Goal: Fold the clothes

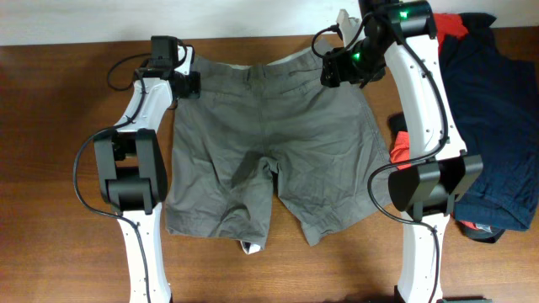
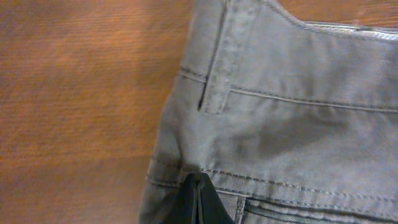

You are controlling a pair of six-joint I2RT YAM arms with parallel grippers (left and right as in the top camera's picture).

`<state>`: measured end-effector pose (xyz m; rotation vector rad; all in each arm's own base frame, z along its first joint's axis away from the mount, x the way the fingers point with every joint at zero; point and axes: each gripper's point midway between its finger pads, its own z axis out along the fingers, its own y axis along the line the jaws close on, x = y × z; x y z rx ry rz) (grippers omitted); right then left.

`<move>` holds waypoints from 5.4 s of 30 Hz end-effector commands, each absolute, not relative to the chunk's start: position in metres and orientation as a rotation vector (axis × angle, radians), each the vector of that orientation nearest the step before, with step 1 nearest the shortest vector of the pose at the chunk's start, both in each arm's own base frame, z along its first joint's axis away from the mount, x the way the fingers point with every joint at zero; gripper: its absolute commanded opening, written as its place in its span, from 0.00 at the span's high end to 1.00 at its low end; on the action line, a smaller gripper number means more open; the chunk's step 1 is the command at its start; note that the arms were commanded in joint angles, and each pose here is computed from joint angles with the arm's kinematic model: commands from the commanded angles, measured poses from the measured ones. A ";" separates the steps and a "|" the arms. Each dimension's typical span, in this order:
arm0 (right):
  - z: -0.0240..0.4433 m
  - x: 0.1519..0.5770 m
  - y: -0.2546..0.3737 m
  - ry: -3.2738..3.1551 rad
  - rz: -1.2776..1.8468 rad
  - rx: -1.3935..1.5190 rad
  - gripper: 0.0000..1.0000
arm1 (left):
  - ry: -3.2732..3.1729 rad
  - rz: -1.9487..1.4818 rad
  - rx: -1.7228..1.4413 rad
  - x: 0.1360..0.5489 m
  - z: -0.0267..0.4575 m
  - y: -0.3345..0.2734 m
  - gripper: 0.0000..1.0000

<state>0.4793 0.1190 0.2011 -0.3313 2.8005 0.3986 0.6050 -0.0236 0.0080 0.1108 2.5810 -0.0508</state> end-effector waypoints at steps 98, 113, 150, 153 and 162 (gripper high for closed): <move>0.070 0.566 -0.004 2.742 0.062 -0.047 0.01 | 2.532 -0.022 0.376 0.535 0.193 0.032 0.31; 0.232 0.518 0.078 2.655 0.144 -0.252 0.01 | 2.580 -0.039 0.881 0.550 0.084 -0.028 0.30; 0.229 0.501 0.113 2.695 0.300 -0.305 0.01 | 3.100 0.146 0.004 0.493 -0.015 0.062 0.99; 0.227 0.498 0.113 2.708 0.300 -0.305 0.01 | 3.141 0.129 -0.268 0.476 -0.015 0.084 0.99; 0.225 0.492 0.112 2.735 0.301 -0.304 0.01 | 2.973 -0.729 -0.797 0.470 0.003 0.084 0.99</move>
